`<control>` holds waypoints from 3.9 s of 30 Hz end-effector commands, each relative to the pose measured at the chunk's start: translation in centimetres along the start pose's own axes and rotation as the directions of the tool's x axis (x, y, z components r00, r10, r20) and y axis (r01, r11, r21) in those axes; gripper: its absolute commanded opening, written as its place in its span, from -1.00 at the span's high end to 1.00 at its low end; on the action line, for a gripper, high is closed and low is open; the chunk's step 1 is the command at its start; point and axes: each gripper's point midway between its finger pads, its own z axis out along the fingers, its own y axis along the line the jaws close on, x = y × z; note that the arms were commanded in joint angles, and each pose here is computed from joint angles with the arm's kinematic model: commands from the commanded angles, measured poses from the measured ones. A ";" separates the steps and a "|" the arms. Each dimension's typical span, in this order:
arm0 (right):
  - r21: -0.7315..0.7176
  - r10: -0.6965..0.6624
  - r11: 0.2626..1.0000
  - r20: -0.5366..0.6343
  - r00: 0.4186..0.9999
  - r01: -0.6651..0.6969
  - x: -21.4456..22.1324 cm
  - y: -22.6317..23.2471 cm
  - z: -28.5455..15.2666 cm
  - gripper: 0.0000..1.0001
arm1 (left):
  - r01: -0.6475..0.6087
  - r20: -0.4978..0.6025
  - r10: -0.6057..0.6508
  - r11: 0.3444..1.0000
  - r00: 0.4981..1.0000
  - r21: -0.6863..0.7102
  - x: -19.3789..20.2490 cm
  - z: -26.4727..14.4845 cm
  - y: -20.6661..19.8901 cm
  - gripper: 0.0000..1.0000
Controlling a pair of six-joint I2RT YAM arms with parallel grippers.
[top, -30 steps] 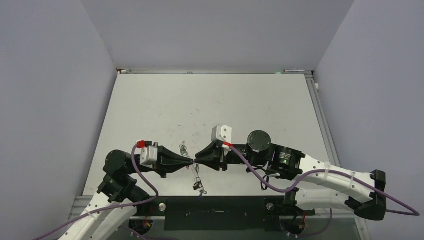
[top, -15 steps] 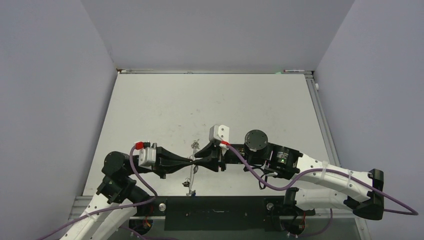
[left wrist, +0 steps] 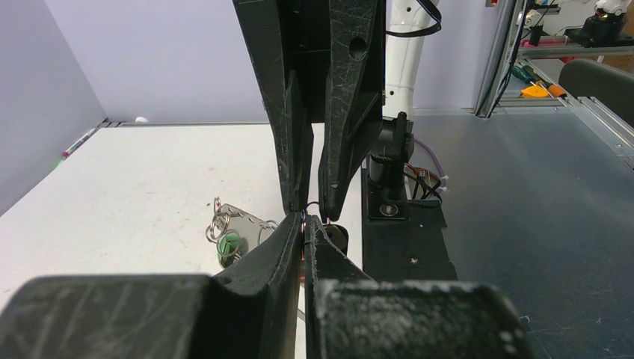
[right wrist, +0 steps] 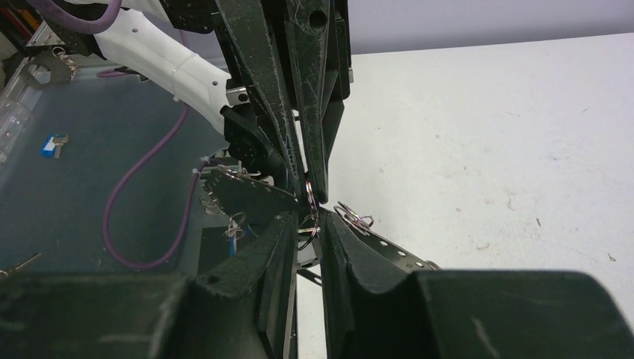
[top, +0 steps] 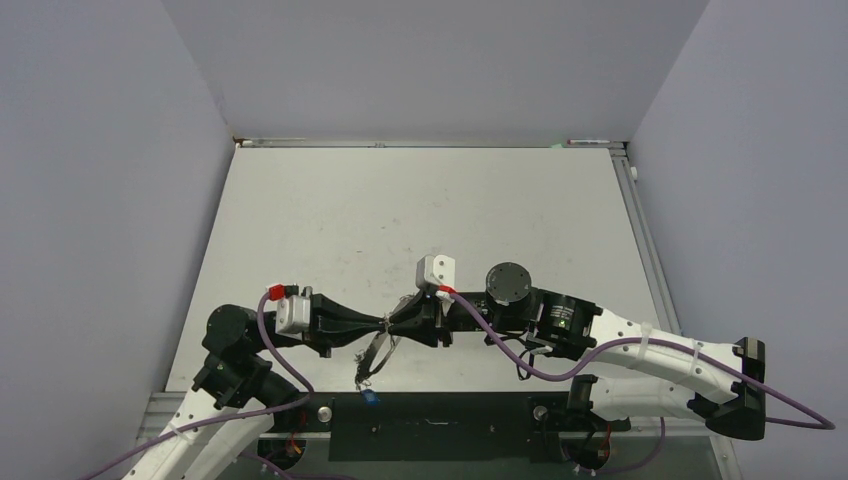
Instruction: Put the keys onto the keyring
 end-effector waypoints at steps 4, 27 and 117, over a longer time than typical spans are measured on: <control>-0.013 -0.009 1.000 0.043 0.999 0.010 -1.1 0.2 -0.2 0.70 | -0.058 0.062 0.059 0.998 0.996 -0.017 -2.0 0.0 0.1 1.00; -0.037 0.013 0.999 0.097 0.995 -0.009 -0.6 -0.2 0.6 0.89 | -0.089 0.108 0.086 0.996 0.990 0.018 -2.9 -0.3 -1.0 1.00; -0.157 -0.115 0.973 0.317 0.941 0.171 -5.4 1.7 1.1 0.31 | -0.064 0.237 0.055 0.997 0.970 0.030 -4.7 -0.6 -1.3 1.00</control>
